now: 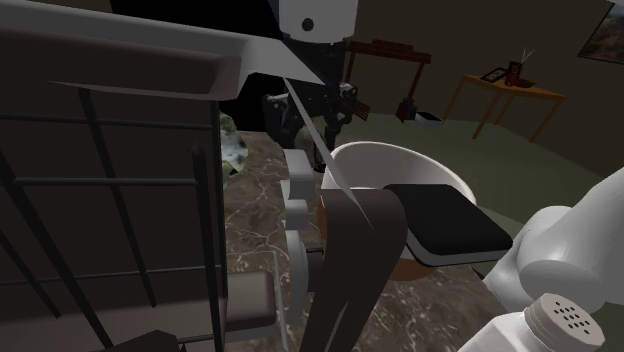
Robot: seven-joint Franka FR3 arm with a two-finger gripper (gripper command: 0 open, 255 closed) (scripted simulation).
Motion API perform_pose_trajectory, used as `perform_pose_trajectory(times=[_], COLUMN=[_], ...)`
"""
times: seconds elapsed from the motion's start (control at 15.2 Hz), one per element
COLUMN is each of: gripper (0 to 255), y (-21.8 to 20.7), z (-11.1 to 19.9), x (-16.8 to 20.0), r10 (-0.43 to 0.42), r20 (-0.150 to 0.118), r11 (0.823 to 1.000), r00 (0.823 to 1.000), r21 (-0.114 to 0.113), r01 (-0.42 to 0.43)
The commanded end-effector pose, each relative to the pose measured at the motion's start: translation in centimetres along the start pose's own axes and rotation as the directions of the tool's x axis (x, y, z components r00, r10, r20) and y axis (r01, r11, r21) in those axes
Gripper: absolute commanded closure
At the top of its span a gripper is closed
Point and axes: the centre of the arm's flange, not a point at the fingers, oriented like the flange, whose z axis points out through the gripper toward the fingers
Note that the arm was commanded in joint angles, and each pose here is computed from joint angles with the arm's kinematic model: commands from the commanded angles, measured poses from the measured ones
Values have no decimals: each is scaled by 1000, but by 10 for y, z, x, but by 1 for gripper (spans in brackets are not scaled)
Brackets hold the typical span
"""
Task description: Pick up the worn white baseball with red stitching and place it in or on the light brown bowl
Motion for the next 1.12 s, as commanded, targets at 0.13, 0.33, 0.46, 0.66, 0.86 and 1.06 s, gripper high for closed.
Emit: perform_pose_trajectory(times=[0.13, 0.33, 0.46, 0.66, 0.86, 1.06], gripper=[255, 255, 255, 255, 255, 255], y=[0, 1, 3, 5, 7, 9], z=[0, -11, -21, -37, -52, -68], x=[0, 0, 1, 1, 2, 2], r10=[0, 0, 0, 0, 0, 0], r20=[0, 0, 0, 0, 0, 0], r11=[1000, 1000, 1000, 1000, 1000, 1000], r00=[1000, 1000, 1000, 1000, 1000, 1000], r21=[0, 0, 0, 0, 0, 0], r01=[0, 0, 0, 0, 0, 0])
